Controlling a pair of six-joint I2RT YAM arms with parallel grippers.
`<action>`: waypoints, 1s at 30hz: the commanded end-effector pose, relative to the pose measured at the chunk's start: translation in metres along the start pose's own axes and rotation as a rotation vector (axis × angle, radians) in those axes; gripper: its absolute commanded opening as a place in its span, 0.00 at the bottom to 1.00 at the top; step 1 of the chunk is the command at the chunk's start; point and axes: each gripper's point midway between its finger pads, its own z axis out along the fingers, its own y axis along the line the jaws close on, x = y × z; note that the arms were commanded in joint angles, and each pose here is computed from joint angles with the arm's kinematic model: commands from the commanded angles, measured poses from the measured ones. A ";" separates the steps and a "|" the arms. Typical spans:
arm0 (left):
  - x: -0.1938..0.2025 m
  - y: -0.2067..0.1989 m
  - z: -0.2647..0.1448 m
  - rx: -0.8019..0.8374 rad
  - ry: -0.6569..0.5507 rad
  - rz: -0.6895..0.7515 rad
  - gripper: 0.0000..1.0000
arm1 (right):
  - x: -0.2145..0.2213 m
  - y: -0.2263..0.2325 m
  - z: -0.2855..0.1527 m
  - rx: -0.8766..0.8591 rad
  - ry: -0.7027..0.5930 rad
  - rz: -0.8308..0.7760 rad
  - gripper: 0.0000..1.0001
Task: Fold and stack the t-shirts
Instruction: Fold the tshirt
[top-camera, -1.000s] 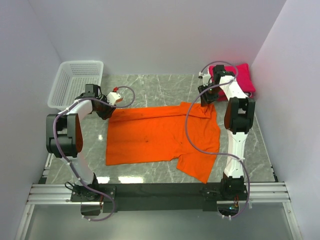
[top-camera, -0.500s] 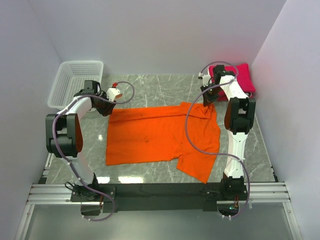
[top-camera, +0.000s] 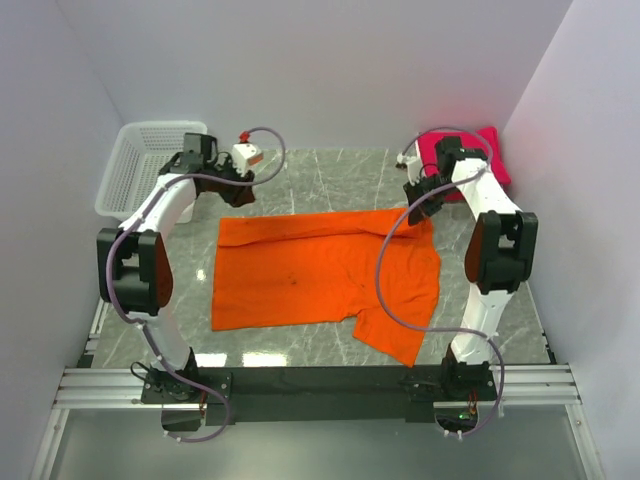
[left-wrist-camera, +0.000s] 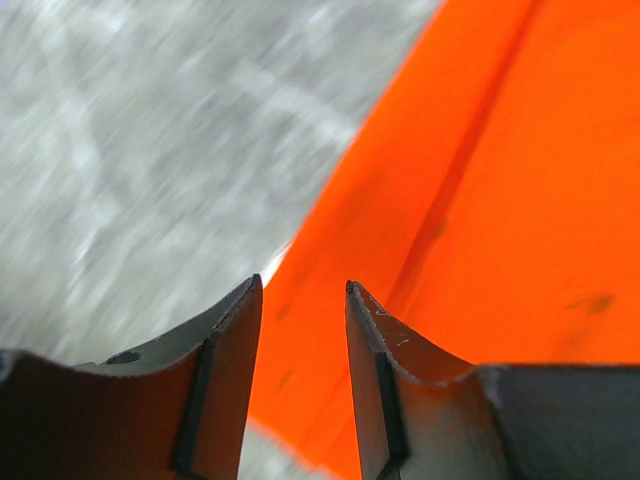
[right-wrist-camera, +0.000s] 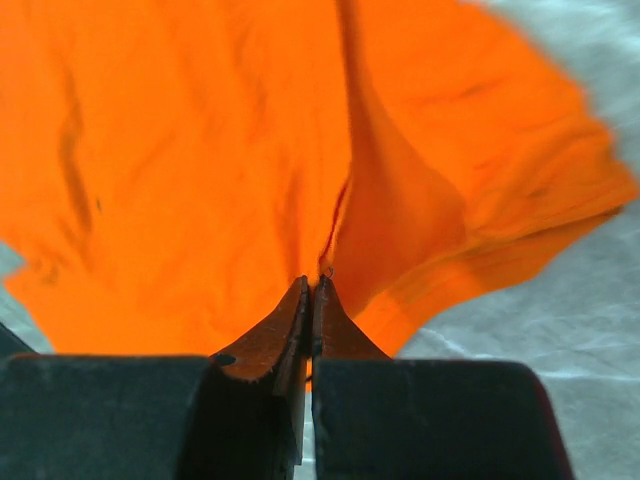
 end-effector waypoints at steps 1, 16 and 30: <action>-0.041 -0.044 0.016 0.157 -0.105 -0.054 0.45 | 0.029 0.029 0.005 -0.067 0.044 -0.136 0.00; -0.038 -0.123 0.070 0.372 -0.115 0.113 0.43 | 0.037 0.035 0.003 -0.035 0.061 -0.216 0.35; -0.004 -0.088 0.044 0.290 -0.069 -0.072 0.45 | -0.053 0.021 0.067 -0.089 -0.033 0.109 0.52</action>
